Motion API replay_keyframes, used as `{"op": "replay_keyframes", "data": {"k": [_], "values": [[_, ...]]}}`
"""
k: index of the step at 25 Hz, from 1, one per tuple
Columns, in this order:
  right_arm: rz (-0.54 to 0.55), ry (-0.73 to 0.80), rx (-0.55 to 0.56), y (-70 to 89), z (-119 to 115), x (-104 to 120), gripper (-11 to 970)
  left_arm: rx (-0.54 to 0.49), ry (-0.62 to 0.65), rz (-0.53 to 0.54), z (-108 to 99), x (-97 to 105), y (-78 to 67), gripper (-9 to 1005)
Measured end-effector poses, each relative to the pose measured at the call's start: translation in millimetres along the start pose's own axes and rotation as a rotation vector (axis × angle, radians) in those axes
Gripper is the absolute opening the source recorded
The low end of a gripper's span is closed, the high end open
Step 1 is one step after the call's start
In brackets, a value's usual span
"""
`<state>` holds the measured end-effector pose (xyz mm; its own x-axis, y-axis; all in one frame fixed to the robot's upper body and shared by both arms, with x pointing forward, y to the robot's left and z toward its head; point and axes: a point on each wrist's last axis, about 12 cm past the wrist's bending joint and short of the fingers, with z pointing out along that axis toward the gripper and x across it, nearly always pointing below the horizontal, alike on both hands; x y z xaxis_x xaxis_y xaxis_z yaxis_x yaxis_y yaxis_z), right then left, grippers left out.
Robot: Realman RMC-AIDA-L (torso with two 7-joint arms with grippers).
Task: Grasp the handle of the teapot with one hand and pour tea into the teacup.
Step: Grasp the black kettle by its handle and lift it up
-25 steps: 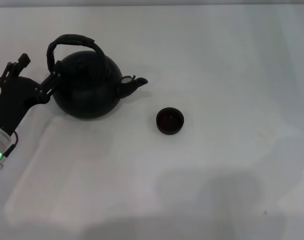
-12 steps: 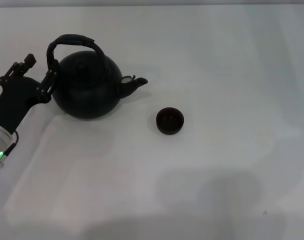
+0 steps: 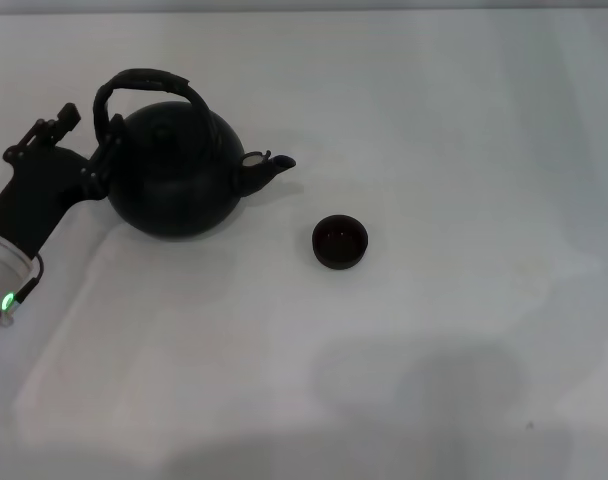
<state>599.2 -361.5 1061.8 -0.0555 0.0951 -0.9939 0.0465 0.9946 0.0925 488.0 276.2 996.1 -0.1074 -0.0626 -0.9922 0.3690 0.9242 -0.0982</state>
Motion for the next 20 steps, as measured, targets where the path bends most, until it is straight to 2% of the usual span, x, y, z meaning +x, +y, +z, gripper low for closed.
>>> {"op": "replay_keyframes", "data": {"k": [6, 9, 13, 19, 20], "values": [[0.000, 0.001, -0.001, 0.3, -0.3, 0.5, 856, 0.008, 0.001, 0.037, 3.1, -0.3, -2.8, 589], [0.000, 0.002, 0.000, 0.0, -0.8, 0.8, 856, 0.009, -0.001, 0.040, 3.6, -0.3, -3.7, 510], [0.001, 0.002, 0.000, -0.1, -1.0, 1.1, 856, 0.010, -0.001, 0.038, 3.4, -0.1, -4.3, 278], [0.001, 0.003, 0.000, 0.0, -1.1, 1.3, 856, 0.010, -0.005, 0.031, 3.0, 0.1, -5.6, 116], [0.001, 0.003, 0.000, 0.0, -1.1, 1.3, 856, 0.009, -0.005, 0.031, 2.9, 0.1, -5.5, 116]]}}
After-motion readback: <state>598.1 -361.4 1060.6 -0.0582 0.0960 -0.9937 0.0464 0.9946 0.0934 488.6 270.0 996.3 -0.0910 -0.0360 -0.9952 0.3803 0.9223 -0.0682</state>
